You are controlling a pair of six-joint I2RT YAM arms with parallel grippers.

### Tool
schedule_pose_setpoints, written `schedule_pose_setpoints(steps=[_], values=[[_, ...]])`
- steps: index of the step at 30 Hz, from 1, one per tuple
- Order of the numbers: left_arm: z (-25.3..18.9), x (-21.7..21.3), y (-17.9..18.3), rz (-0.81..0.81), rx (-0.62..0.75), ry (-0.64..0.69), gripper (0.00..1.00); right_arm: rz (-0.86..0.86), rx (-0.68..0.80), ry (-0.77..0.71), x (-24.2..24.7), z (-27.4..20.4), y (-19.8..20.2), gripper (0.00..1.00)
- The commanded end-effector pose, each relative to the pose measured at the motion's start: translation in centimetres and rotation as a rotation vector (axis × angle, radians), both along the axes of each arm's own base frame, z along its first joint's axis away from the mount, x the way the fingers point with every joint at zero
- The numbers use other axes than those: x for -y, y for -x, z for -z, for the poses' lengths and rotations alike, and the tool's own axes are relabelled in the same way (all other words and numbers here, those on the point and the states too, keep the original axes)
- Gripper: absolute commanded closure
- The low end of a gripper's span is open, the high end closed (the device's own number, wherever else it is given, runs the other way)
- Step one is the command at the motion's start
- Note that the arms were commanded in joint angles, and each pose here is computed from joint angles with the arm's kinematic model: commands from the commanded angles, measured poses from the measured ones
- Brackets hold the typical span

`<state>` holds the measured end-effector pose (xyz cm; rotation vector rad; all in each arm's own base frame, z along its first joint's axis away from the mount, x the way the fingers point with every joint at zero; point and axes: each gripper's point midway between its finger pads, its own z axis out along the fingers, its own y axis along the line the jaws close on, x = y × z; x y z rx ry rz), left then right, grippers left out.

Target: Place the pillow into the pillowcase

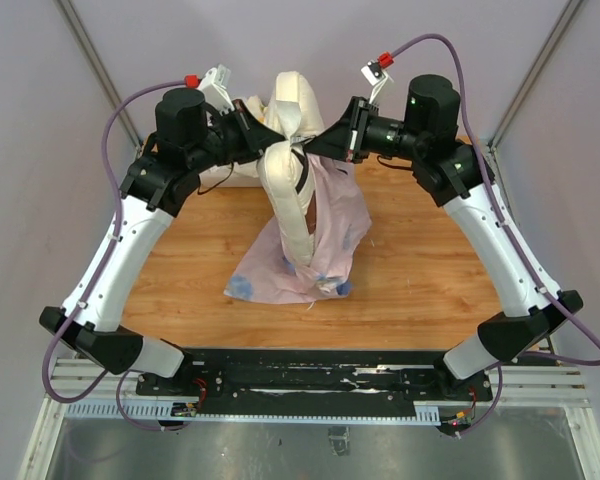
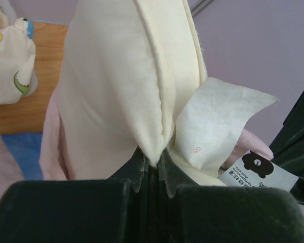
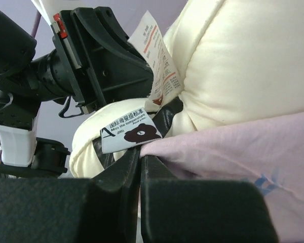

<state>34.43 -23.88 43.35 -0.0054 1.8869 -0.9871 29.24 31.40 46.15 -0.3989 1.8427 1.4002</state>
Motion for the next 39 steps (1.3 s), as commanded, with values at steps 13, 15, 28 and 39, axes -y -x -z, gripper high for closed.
schedule_pose_setpoints(steps=[13, 15, 28, 39], values=[[1.1, 1.7, 0.0, 0.067, 0.054, 0.026, 1.0, -0.014, 0.253, -0.128, 1.4, -7.4, 2.3, 0.99], [0.7, 1.5, 0.0, 0.058, 0.06, 0.022, 1.0, 0.003, 0.218, -0.099, 1.5, -5.3, 1.5, 0.99], [-0.9, 5.2, 0.8, 0.156, 0.081, 0.059, 1.0, 0.247, 0.05, 0.007, 8.4, 6.0, -0.3, 0.99], [5.9, 11.8, 0.7, 0.281, -0.014, -0.03, 0.99, 0.422, 0.0, 0.028, 14.0, 8.1, -0.4, 0.99]])
